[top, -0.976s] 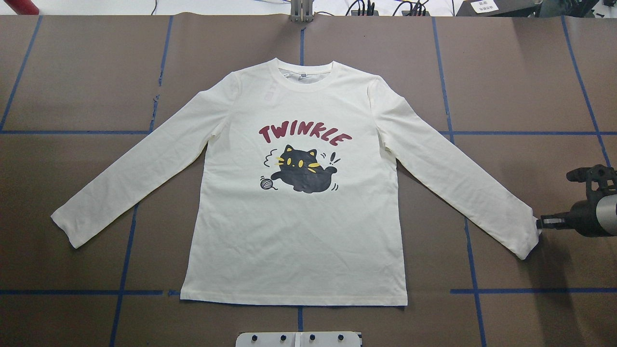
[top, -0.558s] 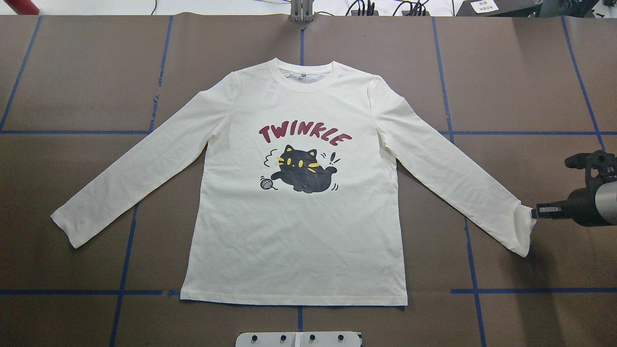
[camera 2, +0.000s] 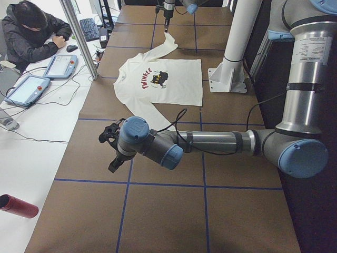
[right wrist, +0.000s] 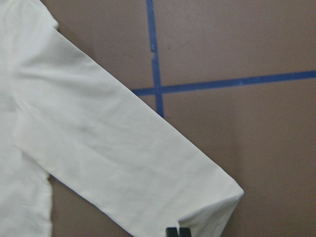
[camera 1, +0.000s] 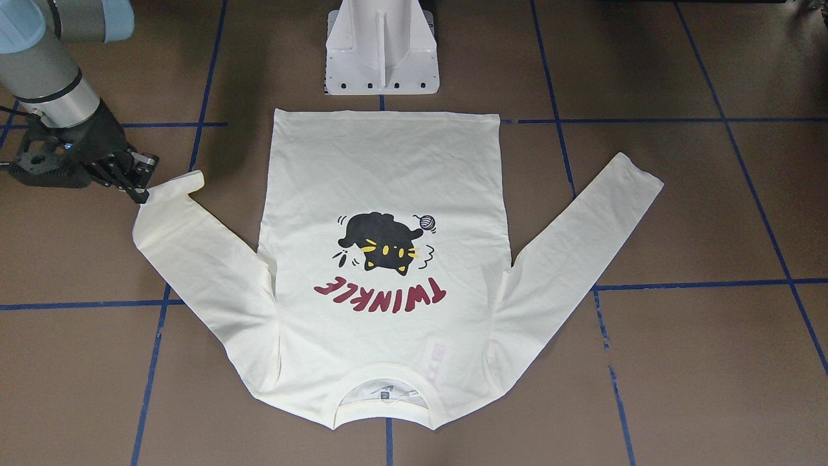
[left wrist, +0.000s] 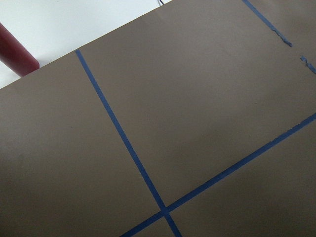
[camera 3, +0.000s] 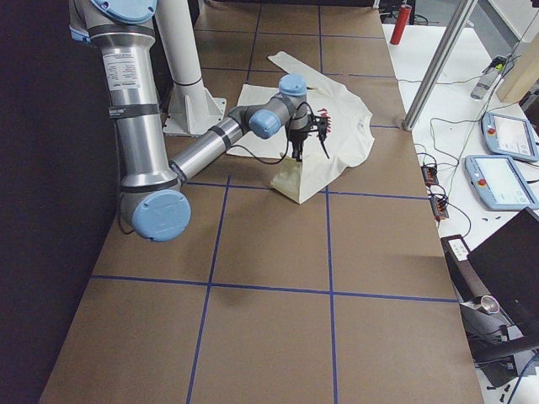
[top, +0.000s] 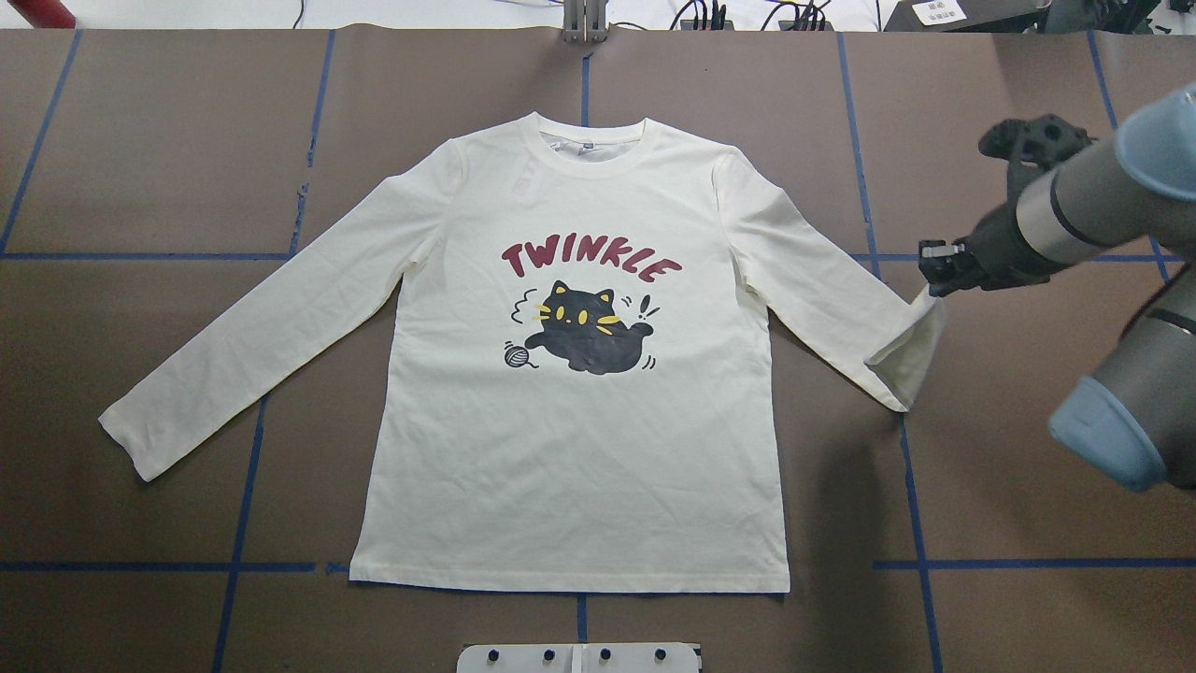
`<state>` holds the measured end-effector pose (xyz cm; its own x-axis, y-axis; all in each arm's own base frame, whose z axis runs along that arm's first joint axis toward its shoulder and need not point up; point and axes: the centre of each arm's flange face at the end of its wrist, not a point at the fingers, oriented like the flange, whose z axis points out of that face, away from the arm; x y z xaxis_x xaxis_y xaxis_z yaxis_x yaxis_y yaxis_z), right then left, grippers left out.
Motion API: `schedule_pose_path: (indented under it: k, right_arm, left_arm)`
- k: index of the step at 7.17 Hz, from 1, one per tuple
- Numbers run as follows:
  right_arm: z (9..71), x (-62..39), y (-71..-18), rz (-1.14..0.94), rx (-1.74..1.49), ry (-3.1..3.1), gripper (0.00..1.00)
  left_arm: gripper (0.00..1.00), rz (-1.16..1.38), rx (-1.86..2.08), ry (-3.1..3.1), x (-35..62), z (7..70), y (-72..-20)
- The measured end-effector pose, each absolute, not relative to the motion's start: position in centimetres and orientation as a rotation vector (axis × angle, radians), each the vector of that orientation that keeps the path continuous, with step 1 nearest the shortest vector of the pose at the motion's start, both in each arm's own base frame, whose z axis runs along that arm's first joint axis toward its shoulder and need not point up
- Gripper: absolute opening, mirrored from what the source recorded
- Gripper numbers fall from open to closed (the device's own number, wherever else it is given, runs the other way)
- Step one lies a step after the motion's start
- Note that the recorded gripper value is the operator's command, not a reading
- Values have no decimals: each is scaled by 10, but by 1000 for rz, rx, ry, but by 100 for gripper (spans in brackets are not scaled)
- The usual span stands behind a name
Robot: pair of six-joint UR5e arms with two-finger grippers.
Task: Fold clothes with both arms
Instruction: 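Fold the grasped sleeve with the right gripper across the shirt chest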
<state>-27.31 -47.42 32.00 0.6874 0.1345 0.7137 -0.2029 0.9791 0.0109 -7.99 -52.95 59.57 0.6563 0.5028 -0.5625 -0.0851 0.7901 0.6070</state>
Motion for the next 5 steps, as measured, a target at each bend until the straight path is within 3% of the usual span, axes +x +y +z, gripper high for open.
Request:
schedule_pose_path:
  k: [5]
  right_arm:
    - [65, -327, -549, 179, 260, -850, 0]
  left_arm:
    - [100, 350, 570, 791, -80, 597, -530]
